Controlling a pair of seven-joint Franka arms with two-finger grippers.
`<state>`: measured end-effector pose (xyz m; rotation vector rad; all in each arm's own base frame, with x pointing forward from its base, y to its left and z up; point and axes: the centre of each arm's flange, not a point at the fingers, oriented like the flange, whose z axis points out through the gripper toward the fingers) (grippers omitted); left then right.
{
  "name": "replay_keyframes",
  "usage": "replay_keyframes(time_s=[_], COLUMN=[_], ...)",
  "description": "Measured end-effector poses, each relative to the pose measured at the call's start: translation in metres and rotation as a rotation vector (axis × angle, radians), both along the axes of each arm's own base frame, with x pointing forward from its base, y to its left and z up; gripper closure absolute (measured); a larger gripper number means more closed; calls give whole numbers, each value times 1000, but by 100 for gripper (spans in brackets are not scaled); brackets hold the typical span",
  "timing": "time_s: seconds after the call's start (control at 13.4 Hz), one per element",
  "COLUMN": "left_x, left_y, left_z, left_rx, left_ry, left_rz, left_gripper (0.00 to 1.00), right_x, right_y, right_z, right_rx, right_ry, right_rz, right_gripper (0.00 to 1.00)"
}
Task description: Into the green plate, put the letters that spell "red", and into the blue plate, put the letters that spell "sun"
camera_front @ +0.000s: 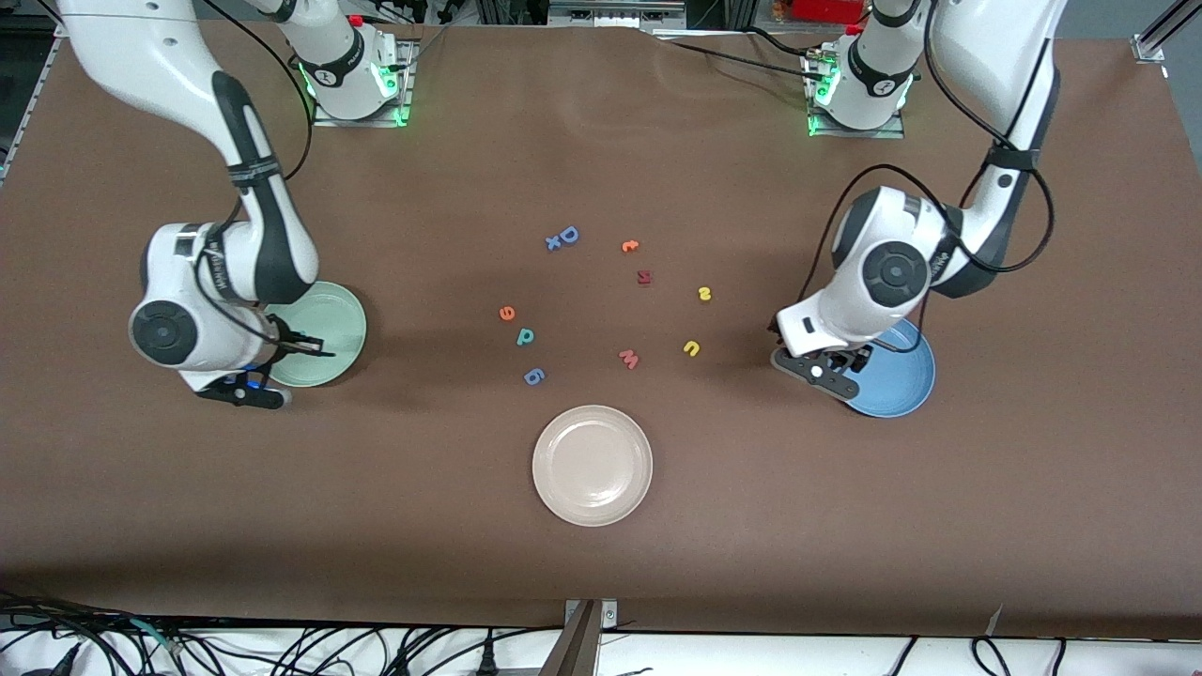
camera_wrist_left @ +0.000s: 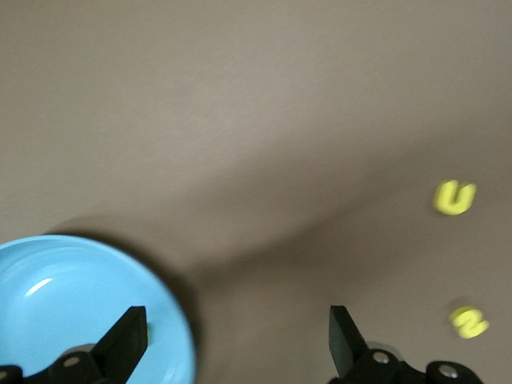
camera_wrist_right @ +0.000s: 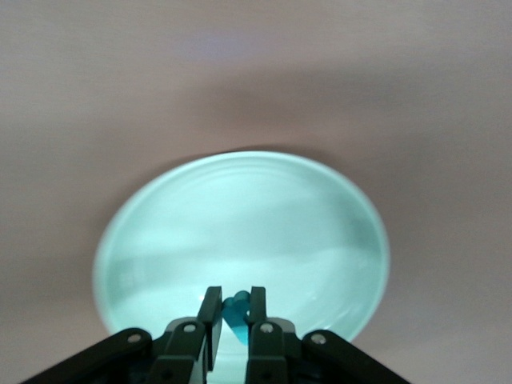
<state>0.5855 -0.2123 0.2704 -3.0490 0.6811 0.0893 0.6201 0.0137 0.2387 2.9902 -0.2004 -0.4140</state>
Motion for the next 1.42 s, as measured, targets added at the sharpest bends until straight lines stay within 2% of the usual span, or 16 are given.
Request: replay_keyframes(time_s=[0.3,0.37,0.52,0.82,1.19,1.42], left_x=[-13,-17,-22,-13,-22,-31], left_y=[-60,-77,-105,-114,-130,-143], left_z=[-3,-9,-25,-41,-48,-66], left_rx=[2,5,12,15,18,15], left_ry=[-12,-9,-1,2,10,11], left_rz=[72,97,143,174,147,127], left_gripper=[0,0,0,0,0,0], right_x=[-3,-3,-3,-3,-21,-37], right_y=[-24,-21,-12,17,143,216], right_z=[-20,-20,-20,-17,-8,-1], right_rx=[11,13,40,125,103,89], right_ry=[34,34,31,39,59,27], right_rz=[13,17,2,-102,-325,-452], right_gripper=[80,74,53,12,11,11])
